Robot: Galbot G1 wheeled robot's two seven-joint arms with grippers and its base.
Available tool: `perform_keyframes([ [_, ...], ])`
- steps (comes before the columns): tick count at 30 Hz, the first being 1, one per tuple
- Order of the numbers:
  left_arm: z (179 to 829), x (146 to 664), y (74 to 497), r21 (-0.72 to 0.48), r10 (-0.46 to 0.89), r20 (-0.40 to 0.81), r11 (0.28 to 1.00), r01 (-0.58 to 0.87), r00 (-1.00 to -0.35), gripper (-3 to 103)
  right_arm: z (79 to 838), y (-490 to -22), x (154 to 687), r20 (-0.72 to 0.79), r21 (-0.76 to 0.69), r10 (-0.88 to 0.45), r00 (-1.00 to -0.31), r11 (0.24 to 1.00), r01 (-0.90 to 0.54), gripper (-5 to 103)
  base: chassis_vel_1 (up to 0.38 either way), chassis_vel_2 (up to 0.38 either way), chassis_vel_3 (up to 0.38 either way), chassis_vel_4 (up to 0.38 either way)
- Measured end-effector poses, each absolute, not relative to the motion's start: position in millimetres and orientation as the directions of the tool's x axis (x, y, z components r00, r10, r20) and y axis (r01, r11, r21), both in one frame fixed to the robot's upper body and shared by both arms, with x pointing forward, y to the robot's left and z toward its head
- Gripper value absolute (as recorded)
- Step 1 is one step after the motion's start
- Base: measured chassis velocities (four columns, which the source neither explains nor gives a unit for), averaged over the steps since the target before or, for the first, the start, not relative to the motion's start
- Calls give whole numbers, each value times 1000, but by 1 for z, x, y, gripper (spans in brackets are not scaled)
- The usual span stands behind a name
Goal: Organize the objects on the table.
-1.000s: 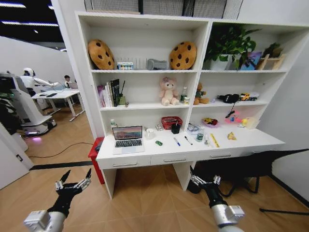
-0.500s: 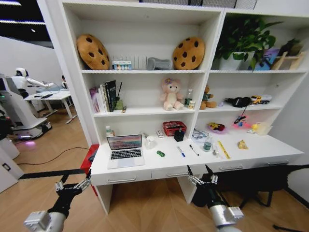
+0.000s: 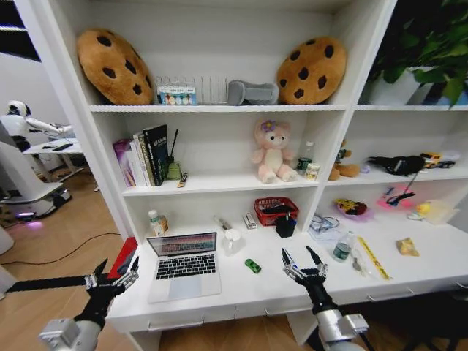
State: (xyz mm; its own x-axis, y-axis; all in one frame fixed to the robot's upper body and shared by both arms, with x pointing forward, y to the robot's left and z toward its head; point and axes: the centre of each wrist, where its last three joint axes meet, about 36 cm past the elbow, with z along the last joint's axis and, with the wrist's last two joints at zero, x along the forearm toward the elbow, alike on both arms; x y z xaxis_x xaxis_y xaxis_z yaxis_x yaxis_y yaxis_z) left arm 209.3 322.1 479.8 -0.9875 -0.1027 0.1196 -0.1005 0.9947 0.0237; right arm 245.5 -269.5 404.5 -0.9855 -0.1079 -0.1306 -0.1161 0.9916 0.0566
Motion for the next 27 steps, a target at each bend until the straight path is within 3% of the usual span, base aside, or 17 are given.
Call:
perform_keyframes([
  [18,500,244,342,99,0,105,995,10,-994,97,403,-275,254,-85,71,-83,-993,994,-89,100,27,-26,-27,21],
  [25,509,270,356,98,30,84,994,39,-996,88,398,-276,246,-70,48,-65,-995,996,-68,100,0,0,0,0],
  [27,516,284,363,101,44,63,994,51,-997,71,398,-278,245,-69,43,-57,-996,997,-60,100,0,0,0,0],
])
